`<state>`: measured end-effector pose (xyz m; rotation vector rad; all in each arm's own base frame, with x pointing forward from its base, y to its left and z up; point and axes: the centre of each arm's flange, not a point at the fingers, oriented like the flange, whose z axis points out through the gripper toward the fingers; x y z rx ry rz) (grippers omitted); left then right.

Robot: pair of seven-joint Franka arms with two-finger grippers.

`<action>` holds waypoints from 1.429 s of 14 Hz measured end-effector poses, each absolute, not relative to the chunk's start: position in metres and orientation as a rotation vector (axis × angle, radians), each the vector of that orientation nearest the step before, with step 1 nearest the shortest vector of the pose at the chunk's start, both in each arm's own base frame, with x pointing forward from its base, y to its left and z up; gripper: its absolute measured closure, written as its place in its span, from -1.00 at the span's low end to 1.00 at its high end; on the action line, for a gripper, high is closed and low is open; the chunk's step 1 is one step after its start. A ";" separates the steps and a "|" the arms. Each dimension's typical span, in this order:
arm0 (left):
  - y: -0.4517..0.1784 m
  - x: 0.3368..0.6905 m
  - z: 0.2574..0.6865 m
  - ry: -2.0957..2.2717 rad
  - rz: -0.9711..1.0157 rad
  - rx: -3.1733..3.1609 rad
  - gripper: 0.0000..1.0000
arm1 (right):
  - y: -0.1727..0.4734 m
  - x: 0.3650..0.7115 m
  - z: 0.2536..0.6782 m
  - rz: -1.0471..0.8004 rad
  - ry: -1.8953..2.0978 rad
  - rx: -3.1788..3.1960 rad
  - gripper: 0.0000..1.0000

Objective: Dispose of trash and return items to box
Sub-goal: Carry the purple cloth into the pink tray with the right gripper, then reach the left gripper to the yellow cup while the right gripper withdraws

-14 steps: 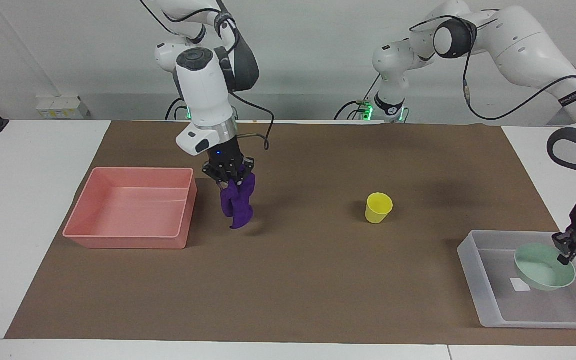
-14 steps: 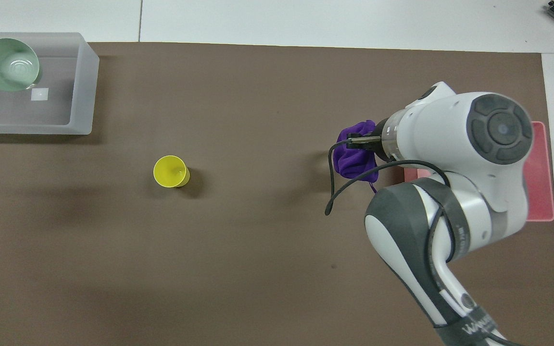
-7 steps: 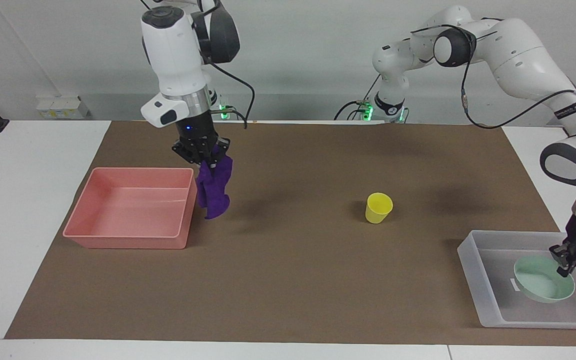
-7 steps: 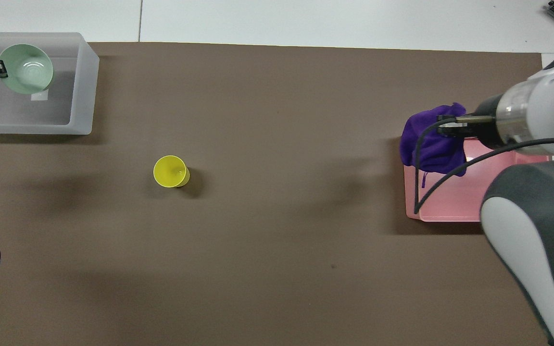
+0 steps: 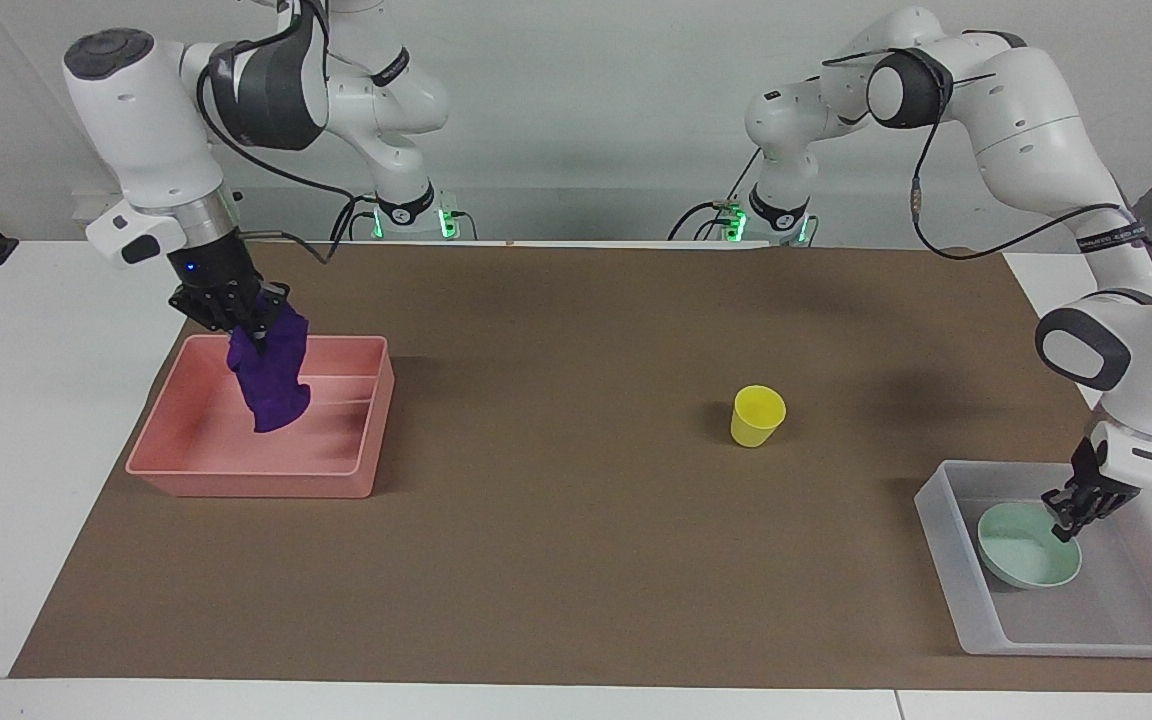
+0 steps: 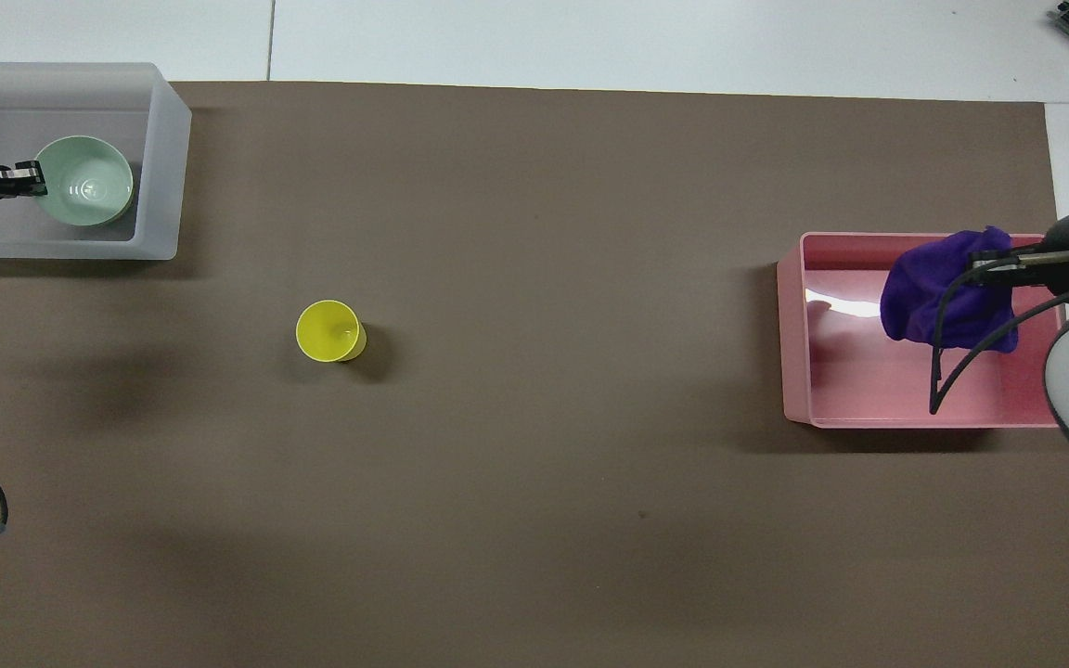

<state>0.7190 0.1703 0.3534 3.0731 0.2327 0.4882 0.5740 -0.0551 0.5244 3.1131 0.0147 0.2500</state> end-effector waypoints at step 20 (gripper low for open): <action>-0.102 0.588 0.412 -0.074 0.122 3.032 -1.00 | -0.035 0.583 0.394 0.248 -0.114 3.114 -1.00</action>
